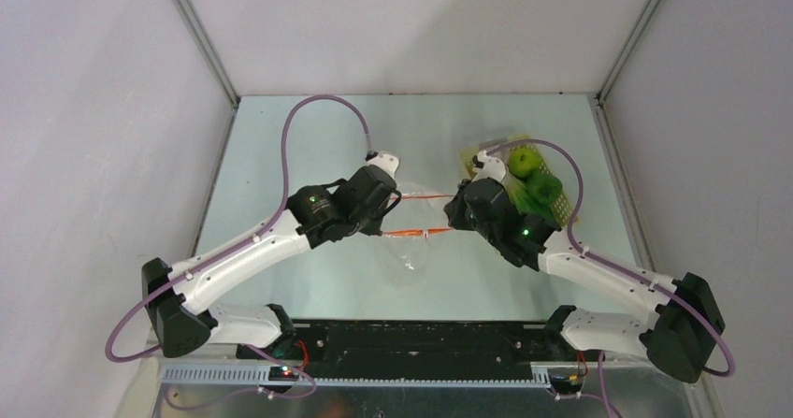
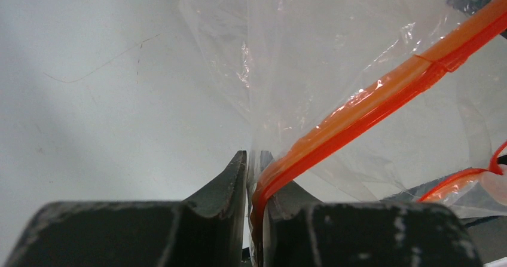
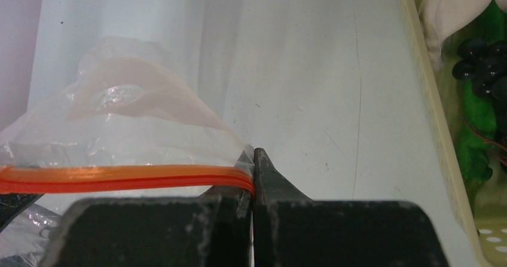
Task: Place the food in the zip-top bag and seal the zipper
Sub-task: Open the zipper of the food storage bag at the center of the board.
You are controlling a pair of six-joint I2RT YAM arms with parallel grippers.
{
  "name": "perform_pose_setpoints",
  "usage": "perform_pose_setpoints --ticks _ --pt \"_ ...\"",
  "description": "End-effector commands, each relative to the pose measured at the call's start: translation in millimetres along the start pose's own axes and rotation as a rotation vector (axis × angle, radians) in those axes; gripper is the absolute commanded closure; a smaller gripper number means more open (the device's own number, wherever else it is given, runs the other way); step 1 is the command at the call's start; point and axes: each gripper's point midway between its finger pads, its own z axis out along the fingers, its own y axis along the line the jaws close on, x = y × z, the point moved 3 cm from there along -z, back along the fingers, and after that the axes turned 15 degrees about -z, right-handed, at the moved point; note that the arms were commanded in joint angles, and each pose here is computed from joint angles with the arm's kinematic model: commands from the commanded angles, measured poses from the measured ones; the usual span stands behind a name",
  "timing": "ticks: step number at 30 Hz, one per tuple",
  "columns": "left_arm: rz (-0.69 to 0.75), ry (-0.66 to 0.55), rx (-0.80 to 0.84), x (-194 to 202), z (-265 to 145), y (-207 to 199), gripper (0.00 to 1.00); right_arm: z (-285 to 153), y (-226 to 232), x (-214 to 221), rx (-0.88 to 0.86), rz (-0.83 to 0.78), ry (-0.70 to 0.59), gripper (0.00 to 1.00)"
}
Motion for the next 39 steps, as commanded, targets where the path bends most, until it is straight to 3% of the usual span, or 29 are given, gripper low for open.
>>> perform_pose_setpoints --ticks 1,7,12,14,15,18,20,23,28,30,32,39 --pt "-0.12 -0.031 0.003 -10.6 -9.1 -1.5 0.76 -8.6 -16.8 1.9 0.114 0.028 -0.024 1.0" --pt "-0.242 -0.034 0.018 0.2 -10.1 1.2 0.72 -15.8 -28.1 5.2 0.183 0.084 -0.021 1.0" --pt "-0.301 -0.027 0.05 13.7 -10.4 4.5 0.74 -17.7 -27.6 4.9 0.178 0.102 -0.023 1.0" --pt "-0.316 -0.034 0.093 14.4 -11.3 0.4 0.82 -16.7 -22.0 3.7 0.153 0.101 -0.03 1.0" --pt "-0.323 -0.041 0.115 12.8 -13.1 -2.0 0.93 -16.3 -19.3 5.1 0.138 0.081 -0.029 1.0" --pt "-0.31 -0.053 0.139 7.0 -15.9 -6.2 1.0 -15.7 -2.2 -2.0 0.049 0.033 -0.056 0.94" --pt "-0.285 -0.06 0.142 0.0 -19.1 -8.6 1.0 -16.5 11.1 -7.7 -0.02 -0.009 -0.081 0.83" --pt "-0.242 -0.07 0.127 -14.9 -28.1 -11.4 1.0 -20.8 33.6 -17.5 -0.137 -0.062 -0.127 0.54" --pt "-0.119 -0.009 -0.098 -17.9 -26.8 12.1 1.0 -31.3 60.3 -32.3 -0.302 -0.135 -0.198 0.32" --pt "-0.086 -0.012 -0.194 -20.2 -24.4 22.6 1.0 -37.5 70.2 -41.4 -0.362 -0.143 -0.239 0.05" --pt "-0.052 -0.012 -0.239 -21.5 -20.5 27.2 1.0 -44.7 73.7 -49.1 -0.393 -0.144 -0.27 0.01" --pt "-0.036 0.007 -0.252 -37.9 -11.4 28.7 1.0 -66.3 46.2 -72.5 -0.35 -0.136 -0.342 0.0"
